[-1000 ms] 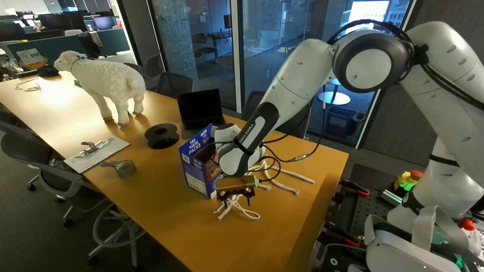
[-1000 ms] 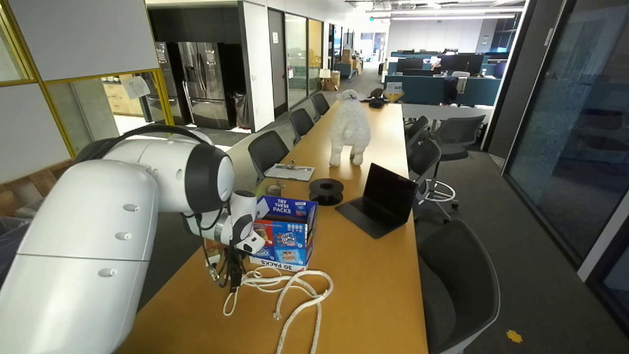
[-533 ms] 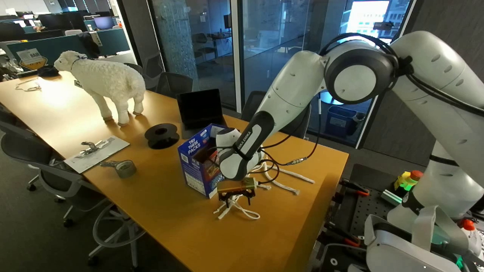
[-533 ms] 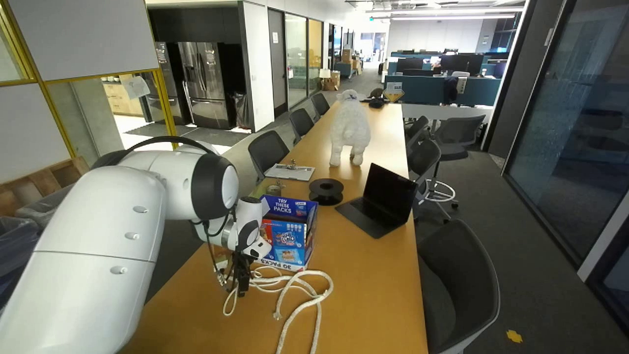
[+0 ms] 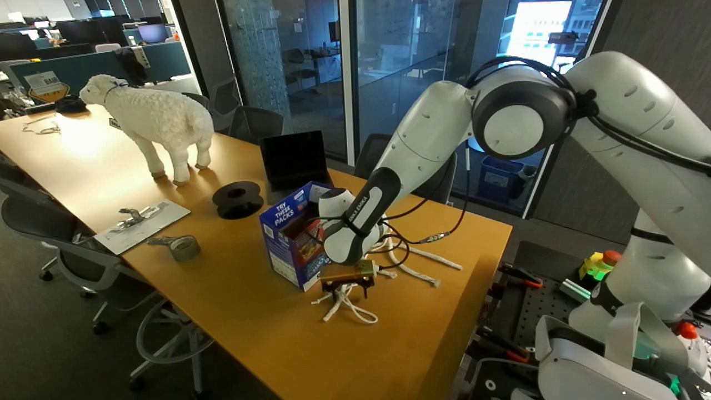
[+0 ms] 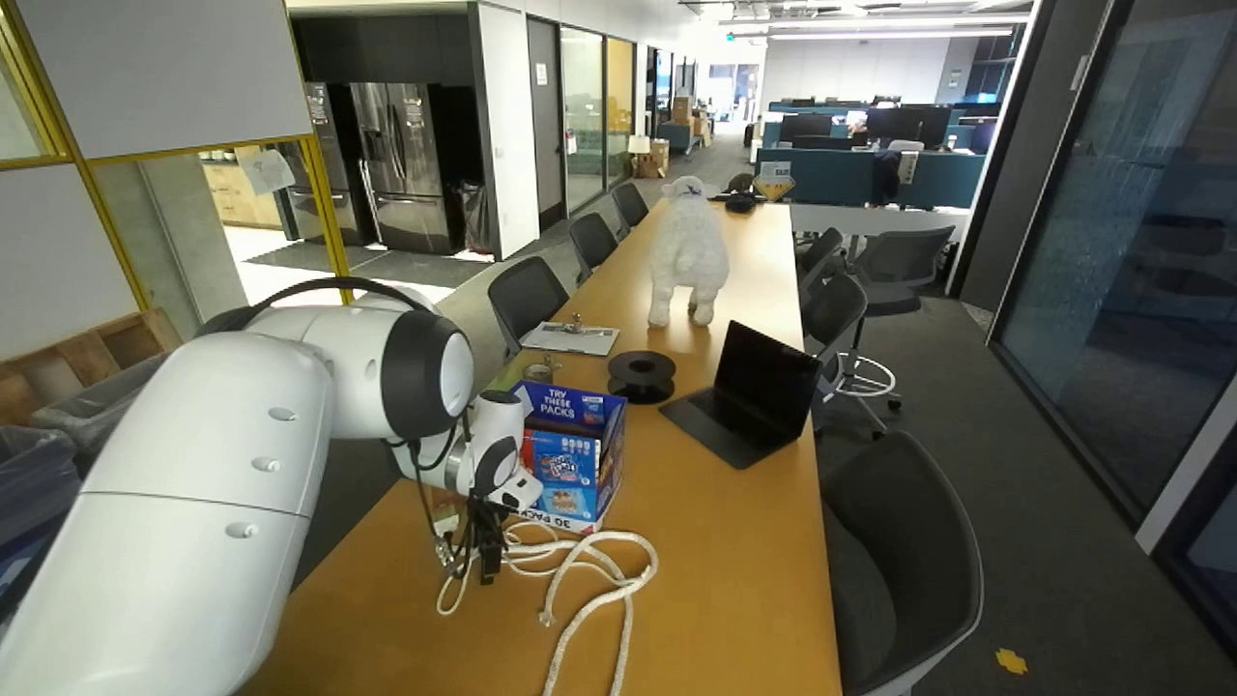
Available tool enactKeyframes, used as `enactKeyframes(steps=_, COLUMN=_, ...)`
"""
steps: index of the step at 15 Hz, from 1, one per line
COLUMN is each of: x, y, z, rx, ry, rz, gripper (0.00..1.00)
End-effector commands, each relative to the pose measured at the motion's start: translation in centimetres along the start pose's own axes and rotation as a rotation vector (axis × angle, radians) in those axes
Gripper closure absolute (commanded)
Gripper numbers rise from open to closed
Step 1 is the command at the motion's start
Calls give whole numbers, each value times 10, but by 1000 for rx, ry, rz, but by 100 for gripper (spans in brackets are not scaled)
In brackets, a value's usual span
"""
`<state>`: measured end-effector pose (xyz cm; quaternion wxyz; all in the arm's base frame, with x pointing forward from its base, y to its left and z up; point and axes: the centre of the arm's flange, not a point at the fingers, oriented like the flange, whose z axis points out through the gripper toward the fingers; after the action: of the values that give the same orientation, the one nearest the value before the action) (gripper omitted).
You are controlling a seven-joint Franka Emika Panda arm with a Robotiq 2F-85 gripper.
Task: Pick up the ropes from the table and put them in the box
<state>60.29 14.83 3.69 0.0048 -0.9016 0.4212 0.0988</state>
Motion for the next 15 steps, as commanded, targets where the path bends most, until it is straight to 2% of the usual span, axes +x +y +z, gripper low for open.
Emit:
enactKeyframes(steps=1, x=8, y=-7, z=-3, rx=21, ry=47, rz=-27, gripper=0)
enactKeyframes(steps=11, x=16, y=-13, z=-2, rx=27, ry=102, rz=-14, gripper=0)
enactKeyframes(steps=12, x=16, y=-13, z=-1, rx=26, ry=106, rz=-18, gripper=25)
enactKeyframes(steps=13, x=16, y=-13, z=1, rx=24, ry=110, rz=-26, gripper=26)
enactKeyframes(steps=15, x=15, y=-12, z=4, rx=24, ry=108, rz=-31, gripper=42)
